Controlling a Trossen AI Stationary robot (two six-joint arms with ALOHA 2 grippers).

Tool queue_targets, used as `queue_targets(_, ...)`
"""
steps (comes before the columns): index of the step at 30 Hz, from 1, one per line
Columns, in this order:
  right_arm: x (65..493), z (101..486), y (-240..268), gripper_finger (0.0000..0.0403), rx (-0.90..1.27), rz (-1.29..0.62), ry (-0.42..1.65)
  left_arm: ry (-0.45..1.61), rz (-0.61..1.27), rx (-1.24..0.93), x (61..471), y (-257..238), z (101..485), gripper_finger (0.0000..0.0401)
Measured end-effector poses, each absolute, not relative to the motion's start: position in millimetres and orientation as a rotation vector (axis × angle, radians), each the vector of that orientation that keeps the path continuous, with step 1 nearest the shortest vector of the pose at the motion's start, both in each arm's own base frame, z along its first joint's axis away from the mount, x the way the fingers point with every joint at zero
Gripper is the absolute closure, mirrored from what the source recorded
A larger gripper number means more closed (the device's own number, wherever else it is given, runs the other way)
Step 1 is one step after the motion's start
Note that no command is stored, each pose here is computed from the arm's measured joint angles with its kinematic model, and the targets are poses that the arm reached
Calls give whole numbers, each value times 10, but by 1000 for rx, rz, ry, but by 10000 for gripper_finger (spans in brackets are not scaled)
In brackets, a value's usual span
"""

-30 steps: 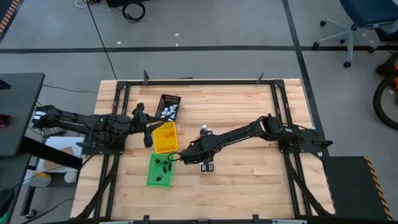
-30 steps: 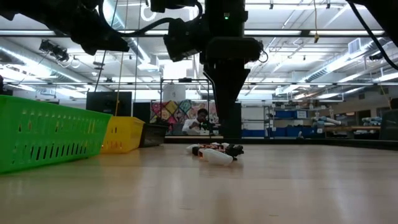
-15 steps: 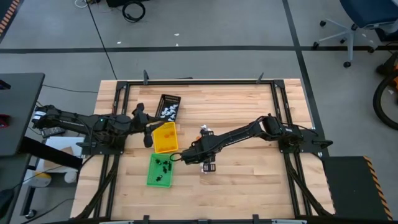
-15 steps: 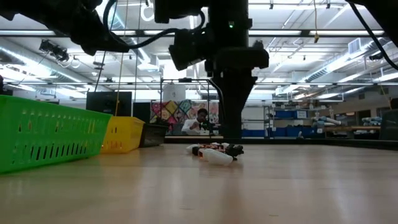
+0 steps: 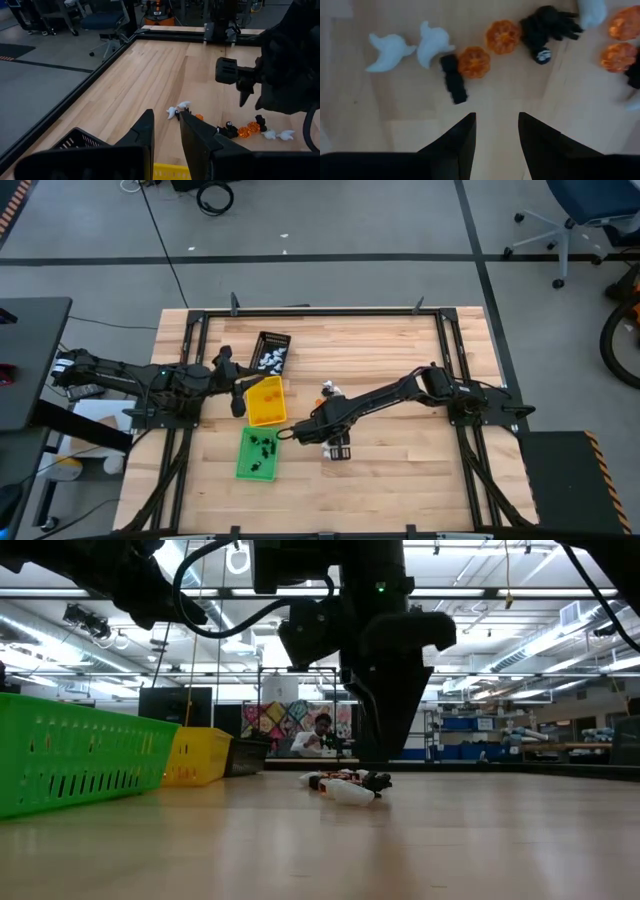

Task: Sort Halloween decoration
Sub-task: Put the black skeleton toy into the green basket

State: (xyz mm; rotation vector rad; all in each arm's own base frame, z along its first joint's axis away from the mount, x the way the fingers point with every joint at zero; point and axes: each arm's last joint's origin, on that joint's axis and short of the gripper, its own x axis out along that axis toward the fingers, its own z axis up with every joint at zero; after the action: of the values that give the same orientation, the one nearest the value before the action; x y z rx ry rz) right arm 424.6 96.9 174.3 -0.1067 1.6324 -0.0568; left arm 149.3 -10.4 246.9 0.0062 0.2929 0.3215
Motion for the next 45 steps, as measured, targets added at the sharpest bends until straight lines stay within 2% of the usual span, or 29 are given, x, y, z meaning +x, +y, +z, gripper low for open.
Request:
queue_targets(10, 4247, 1683, 1000, 250, -50, -12, 1630, 284, 321, 5, 1496, -104, 2478, 332)
queue_targets(17, 4230, 1436, 1015, 231, 6, 32, 1610, 283, 321, 4, 1496, -104, 2478, 332)
queue_targets(24, 4249, 1437, 1007, 233, -28, 39, 1580, 279, 317, 30, 1498, -104, 2487, 332)
queue_targets(30, 4273, 1439, 1007, 270, -49, 27, 1551, 279, 318, 30, 1497, -104, 2486, 332)
queue_targets(39, 4266, 1463, 1011, 376, -81, 44, 1550, 278, 320, 16, 1497, -103, 2486, 332)
queue_targets(45, 4239, 1764, 973, 376, -77, 60, 1470, 281, 318, 34, 1497, -102, 2486, 332)
